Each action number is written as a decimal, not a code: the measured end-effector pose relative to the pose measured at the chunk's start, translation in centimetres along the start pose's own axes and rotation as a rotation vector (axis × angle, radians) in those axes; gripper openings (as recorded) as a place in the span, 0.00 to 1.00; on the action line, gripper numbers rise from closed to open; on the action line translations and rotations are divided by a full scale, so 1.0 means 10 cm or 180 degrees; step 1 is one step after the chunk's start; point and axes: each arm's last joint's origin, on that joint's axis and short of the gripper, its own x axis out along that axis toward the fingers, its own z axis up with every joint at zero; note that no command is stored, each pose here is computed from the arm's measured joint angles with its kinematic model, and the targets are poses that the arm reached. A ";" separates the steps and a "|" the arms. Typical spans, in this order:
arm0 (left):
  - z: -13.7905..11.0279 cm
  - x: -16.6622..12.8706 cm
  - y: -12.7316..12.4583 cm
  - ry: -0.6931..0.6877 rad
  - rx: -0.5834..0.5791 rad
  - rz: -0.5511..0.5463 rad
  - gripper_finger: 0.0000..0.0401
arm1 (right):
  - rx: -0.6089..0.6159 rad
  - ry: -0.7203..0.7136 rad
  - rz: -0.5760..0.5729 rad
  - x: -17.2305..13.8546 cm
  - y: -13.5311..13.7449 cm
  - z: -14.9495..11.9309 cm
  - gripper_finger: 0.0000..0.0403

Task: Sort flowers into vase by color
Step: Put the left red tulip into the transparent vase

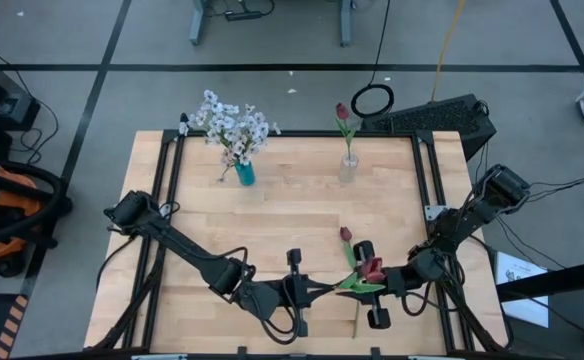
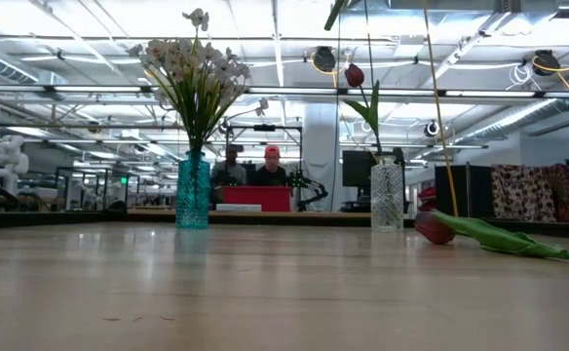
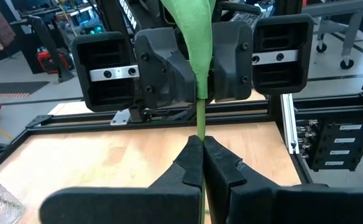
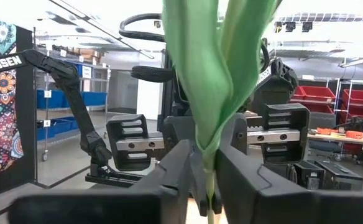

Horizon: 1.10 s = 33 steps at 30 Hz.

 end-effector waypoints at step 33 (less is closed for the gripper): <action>-0.10 -0.35 -0.33 0.0130 0.0191 0.0788 0.71 | 0.0117 0.0020 -0.0265 -0.08 0.04 0.12 0.00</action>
